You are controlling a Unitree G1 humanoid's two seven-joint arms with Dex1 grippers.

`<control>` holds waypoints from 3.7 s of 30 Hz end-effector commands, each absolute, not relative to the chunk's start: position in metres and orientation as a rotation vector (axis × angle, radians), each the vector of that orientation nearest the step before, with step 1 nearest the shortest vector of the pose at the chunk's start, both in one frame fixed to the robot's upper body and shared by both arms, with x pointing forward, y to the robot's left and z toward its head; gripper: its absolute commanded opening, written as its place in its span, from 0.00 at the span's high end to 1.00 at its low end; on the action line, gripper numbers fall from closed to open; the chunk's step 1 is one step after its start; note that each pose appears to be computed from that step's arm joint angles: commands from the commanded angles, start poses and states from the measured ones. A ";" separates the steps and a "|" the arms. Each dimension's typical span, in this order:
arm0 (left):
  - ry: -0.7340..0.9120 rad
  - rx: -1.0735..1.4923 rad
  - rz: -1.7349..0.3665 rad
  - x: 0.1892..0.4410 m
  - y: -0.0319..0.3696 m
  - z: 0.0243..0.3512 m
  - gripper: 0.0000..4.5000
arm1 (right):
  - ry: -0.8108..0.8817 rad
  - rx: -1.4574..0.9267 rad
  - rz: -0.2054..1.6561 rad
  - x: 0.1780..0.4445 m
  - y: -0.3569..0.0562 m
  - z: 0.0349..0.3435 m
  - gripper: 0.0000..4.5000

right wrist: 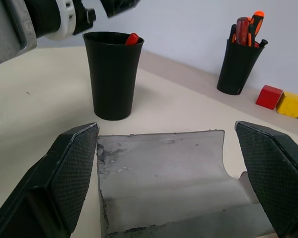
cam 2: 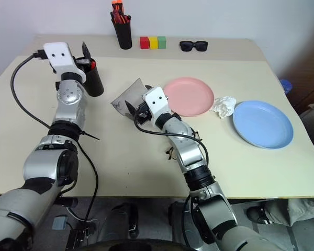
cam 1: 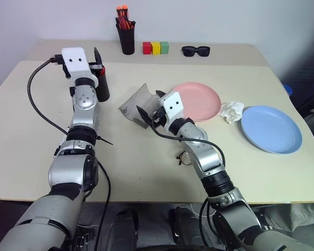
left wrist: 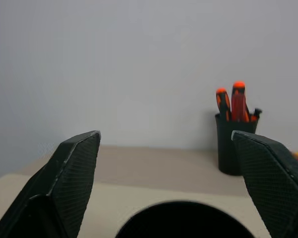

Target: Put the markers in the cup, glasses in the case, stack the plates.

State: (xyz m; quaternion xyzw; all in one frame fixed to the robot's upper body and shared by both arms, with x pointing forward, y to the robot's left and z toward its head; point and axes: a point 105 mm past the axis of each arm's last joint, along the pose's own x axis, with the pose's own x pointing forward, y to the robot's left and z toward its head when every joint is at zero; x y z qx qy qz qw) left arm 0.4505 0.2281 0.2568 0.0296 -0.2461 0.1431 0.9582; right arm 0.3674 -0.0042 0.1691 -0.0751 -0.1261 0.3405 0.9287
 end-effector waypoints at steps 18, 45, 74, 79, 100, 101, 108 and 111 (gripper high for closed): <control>0.580 0.043 0.174 0.303 0.301 0.165 0.01 | -0.140 -0.342 1.199 0.305 -0.055 0.156 0.00; -0.111 0.113 0.402 0.338 0.310 0.258 0.99 | -0.237 -0.373 0.954 0.345 -0.040 0.168 0.00; -0.454 0.150 0.262 0.462 0.214 0.271 0.50 | -0.328 -0.165 0.667 0.365 -0.016 0.188 0.00; -0.468 0.132 0.298 0.459 0.219 0.272 0.04 | -0.324 -0.162 0.688 0.364 -0.011 0.186 0.00; 0.129 0.098 -0.548 0.381 0.083 0.187 0.02 | -0.206 -0.549 0.868 0.335 -0.089 0.165 0.00; 0.190 0.110 -0.548 0.380 0.082 0.176 0.02 | -0.193 -0.560 0.880 0.332 -0.092 0.163 0.00; 0.390 0.067 -0.583 0.375 0.072 0.141 0.02 | -0.164 -0.557 0.844 0.327 -0.103 0.159 0.00; 0.404 0.074 -0.572 0.377 0.073 0.136 0.21 | -0.163 -0.548 0.834 0.324 -0.102 0.158 0.00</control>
